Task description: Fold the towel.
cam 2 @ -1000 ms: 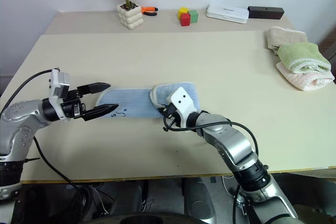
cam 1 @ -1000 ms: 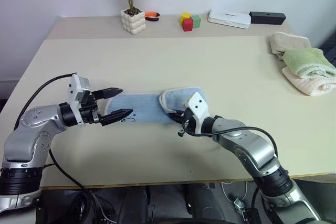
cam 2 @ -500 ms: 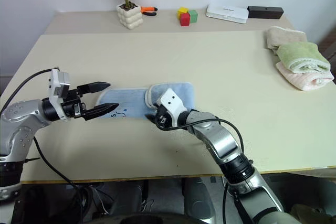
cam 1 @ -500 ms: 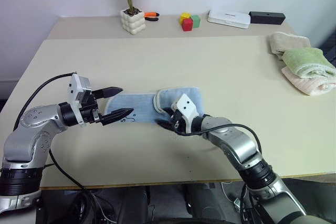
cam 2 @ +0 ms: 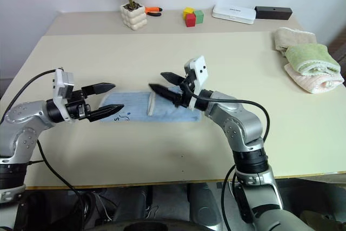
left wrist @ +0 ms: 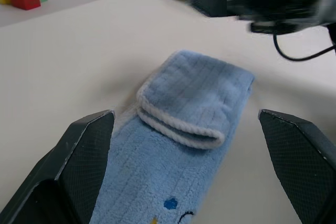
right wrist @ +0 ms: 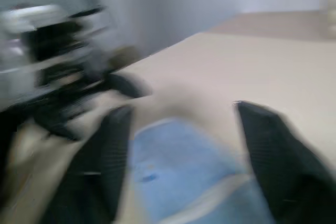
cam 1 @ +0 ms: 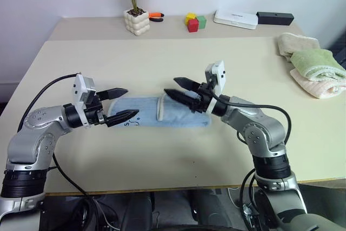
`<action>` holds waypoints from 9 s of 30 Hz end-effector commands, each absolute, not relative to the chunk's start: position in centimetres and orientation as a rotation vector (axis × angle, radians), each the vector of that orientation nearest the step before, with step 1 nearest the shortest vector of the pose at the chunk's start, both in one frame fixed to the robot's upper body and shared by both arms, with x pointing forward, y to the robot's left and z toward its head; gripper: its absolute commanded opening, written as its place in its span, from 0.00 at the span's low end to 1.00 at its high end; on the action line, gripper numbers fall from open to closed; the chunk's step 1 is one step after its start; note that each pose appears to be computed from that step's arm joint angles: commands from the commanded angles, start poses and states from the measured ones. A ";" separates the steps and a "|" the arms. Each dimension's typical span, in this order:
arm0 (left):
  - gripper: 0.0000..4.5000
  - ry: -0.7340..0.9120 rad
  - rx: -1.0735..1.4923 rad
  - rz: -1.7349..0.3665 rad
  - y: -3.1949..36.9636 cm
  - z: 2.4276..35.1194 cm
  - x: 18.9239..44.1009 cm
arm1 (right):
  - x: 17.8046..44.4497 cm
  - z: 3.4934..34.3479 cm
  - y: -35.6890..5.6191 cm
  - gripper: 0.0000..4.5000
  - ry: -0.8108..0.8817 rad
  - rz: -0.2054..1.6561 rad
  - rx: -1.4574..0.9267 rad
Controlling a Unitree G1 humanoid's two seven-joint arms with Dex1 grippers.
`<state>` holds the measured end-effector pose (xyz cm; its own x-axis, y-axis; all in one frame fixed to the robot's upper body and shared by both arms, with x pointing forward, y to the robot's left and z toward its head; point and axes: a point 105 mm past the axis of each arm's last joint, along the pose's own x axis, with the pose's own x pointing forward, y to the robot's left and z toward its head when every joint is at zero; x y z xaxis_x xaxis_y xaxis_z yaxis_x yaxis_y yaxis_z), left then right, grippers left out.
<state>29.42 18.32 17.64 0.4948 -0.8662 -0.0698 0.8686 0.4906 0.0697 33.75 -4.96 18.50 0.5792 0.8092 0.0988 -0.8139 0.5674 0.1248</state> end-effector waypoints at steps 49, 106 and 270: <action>1.00 0.336 -0.906 -0.349 19.1 13.5 22.5 | 28.8 19.6 -12.8 0.99 -0.002 1.257 -0.282; 0.01 0.265 -0.793 -0.909 7.4 19.3 28.8 | 30.3 20.0 -18.4 1.00 0.001 1.019 -0.348; 1.00 -0.174 0.052 -1.248 11.3 18.5 33.0 | 27.8 15.2 -29.7 0.01 -0.068 -0.406 0.973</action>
